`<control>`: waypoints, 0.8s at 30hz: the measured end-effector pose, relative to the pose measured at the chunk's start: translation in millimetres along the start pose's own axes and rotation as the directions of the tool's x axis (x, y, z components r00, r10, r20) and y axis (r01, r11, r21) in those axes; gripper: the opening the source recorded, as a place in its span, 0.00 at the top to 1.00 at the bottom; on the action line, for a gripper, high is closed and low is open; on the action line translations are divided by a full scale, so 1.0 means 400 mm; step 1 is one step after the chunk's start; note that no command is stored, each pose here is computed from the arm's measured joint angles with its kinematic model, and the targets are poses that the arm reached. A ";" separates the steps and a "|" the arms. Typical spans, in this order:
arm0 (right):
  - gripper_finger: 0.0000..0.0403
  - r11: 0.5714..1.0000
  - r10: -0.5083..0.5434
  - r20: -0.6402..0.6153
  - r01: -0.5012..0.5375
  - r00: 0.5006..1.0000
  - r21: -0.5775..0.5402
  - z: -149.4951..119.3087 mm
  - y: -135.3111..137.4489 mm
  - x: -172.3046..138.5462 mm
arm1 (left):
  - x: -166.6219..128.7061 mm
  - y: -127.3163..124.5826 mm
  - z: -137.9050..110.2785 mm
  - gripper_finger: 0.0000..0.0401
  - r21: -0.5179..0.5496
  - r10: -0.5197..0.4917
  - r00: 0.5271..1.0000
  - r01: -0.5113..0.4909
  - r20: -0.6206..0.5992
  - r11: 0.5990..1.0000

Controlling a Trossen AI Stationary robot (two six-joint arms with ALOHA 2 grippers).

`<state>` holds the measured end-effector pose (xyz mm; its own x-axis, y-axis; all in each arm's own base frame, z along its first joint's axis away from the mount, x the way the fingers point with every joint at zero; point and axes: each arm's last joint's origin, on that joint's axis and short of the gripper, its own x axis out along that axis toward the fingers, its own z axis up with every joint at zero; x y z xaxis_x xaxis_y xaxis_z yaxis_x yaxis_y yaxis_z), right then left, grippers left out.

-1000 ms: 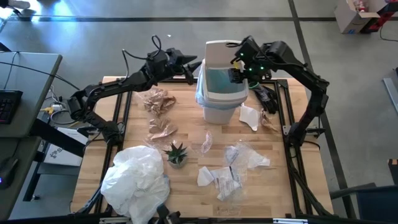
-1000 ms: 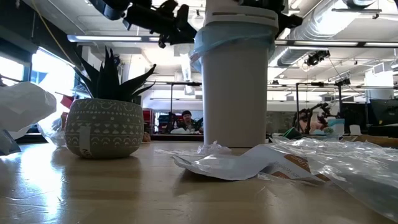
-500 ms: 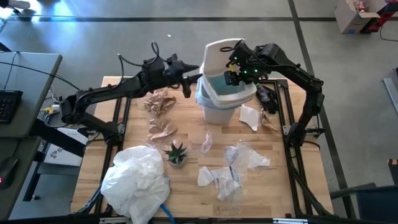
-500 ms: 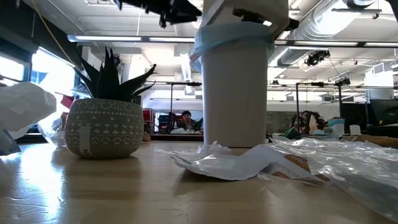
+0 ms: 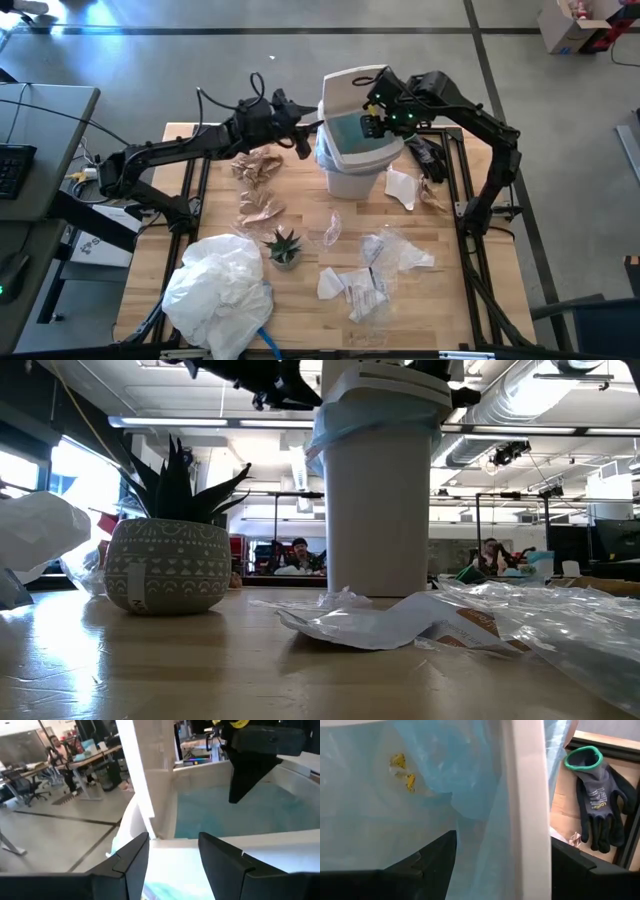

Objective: Place trash/remove bag and relplace
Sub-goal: Adjust the trash bin

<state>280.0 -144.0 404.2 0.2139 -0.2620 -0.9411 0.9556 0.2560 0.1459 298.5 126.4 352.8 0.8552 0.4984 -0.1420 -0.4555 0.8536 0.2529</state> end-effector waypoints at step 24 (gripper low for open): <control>0.40 0.997 -0.079 0.106 0.079 0.991 0.005 -0.011 0.008 -0.007 | 0.068 0.104 -0.048 0.61 -0.066 0.061 0.997 -0.058 0.056 0.996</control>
<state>281.5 -138.3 406.0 0.1579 -0.3789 -0.9119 0.9705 0.2300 0.0725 298.2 178.5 340.9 0.8381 0.5407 -0.0726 -0.5193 0.8315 0.1973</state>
